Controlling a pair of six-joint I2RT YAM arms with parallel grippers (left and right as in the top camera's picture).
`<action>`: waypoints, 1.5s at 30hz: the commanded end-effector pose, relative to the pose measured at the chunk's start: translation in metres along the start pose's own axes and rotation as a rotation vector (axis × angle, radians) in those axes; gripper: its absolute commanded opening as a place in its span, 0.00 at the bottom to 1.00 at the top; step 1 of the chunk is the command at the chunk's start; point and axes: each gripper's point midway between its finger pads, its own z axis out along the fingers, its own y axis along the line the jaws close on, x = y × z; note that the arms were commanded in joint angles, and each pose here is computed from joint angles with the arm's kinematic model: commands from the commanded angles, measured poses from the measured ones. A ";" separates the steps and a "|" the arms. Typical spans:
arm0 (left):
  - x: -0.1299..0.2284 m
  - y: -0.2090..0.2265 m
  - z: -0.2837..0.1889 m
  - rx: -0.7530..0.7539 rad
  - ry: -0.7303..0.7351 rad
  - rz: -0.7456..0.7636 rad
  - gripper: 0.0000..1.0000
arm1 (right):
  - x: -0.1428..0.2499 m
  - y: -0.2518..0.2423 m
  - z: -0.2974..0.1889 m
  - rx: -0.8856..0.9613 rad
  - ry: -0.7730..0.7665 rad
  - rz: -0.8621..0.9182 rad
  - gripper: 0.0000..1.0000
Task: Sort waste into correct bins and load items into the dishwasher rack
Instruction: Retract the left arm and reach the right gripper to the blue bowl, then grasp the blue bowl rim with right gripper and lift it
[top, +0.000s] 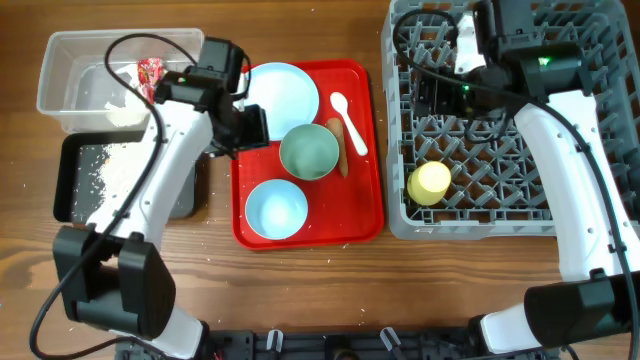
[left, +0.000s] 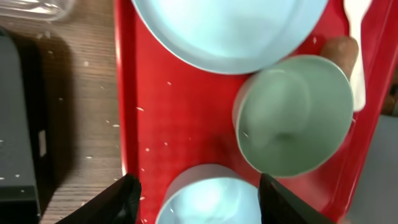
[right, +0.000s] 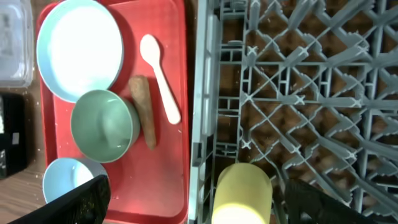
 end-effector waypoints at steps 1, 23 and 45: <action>-0.008 -0.004 -0.010 0.027 -0.039 0.007 0.65 | -0.004 0.054 -0.007 -0.209 -0.029 -0.099 0.78; -0.068 0.117 -0.034 0.016 -0.215 -0.323 1.00 | 0.187 0.170 0.162 -0.037 0.442 -0.162 0.41; -0.068 0.117 -0.034 0.016 -0.216 -0.323 1.00 | 0.202 0.172 0.178 -0.070 0.503 -0.177 0.04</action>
